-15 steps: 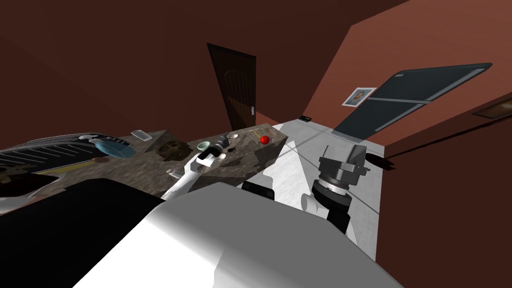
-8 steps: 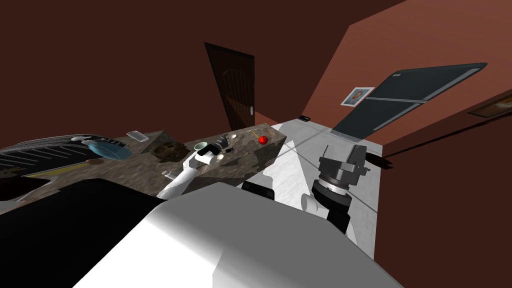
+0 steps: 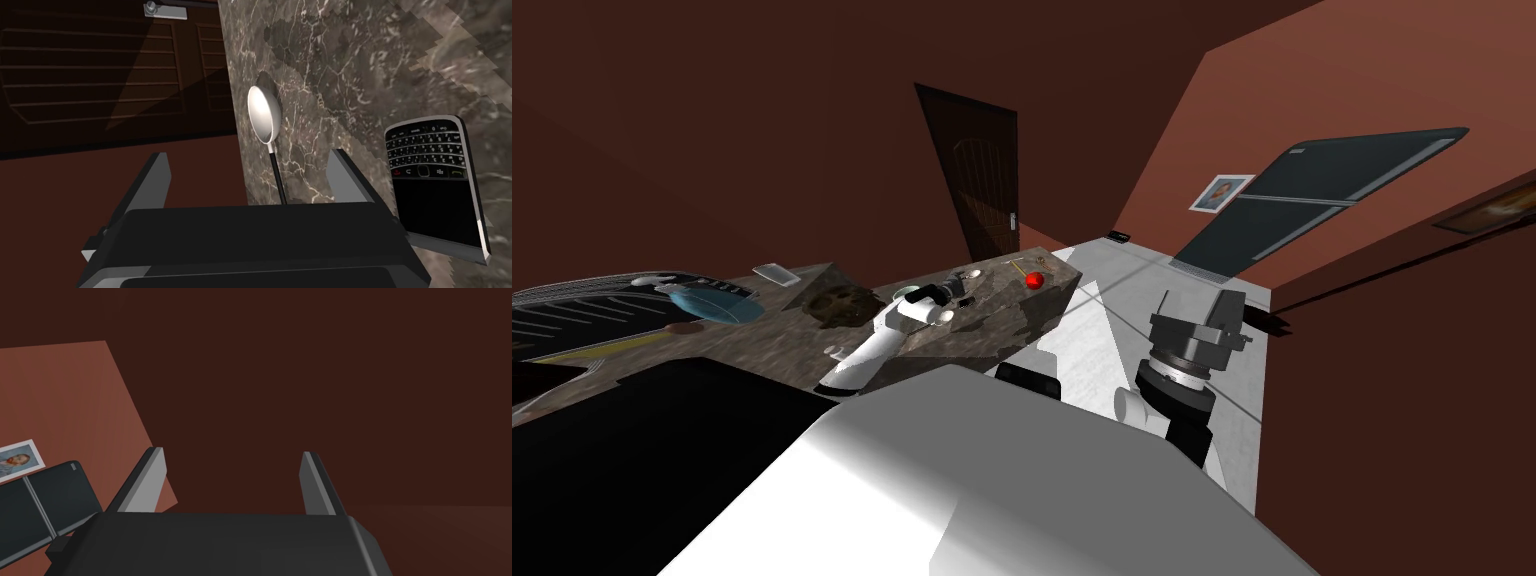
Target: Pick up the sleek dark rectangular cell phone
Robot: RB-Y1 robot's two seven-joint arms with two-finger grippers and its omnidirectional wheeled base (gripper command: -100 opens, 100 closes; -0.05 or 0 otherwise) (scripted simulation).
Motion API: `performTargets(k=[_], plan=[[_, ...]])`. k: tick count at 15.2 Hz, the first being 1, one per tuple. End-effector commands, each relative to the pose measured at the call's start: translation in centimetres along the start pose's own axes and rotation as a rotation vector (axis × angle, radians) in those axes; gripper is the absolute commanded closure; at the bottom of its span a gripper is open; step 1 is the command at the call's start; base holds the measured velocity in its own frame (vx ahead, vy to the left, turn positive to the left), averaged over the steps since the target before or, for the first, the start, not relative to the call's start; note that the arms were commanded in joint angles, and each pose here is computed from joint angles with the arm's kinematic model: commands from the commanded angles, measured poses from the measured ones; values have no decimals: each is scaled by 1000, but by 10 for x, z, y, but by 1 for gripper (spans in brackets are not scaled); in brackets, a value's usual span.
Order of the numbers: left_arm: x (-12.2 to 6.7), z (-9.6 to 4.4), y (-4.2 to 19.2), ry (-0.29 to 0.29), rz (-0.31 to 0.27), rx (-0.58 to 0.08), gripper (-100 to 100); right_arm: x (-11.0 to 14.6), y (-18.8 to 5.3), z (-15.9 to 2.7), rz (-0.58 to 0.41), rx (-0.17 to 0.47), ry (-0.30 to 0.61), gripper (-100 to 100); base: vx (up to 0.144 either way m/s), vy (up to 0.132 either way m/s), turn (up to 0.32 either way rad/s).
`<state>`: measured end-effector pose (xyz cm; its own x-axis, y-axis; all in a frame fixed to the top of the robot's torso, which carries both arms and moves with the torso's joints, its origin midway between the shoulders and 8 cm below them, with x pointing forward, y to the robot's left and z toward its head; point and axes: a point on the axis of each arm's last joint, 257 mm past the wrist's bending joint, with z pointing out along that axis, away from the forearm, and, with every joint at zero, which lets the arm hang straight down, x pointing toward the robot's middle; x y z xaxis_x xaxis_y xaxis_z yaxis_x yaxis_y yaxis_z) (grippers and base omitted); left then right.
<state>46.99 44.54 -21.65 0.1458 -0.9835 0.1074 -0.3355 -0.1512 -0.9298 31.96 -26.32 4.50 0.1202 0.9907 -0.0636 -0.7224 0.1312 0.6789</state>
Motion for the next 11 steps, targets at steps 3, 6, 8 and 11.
performTargets(k=[3, 6, 8, 11], plan=[[-18, 3, 11, -35, -57, -82, -100, 0, 0, 0, 0, 0, 0, 0, 20, -22, -12], [-31, 4, 18, -62, -99, -140, -100, 0, 0, 0, 0, 0, 0, 0, 29, -28, -23], [-34, 2, 28, -78, -99, -177, -100, 0, 0, 0, 0, 0, 0, 0, 28, -36, -22], [-47, 1, 35, -106, -142, -232, -100, 0, 0, 0, 0, 0, 0, 0, 23, -25, -20]])
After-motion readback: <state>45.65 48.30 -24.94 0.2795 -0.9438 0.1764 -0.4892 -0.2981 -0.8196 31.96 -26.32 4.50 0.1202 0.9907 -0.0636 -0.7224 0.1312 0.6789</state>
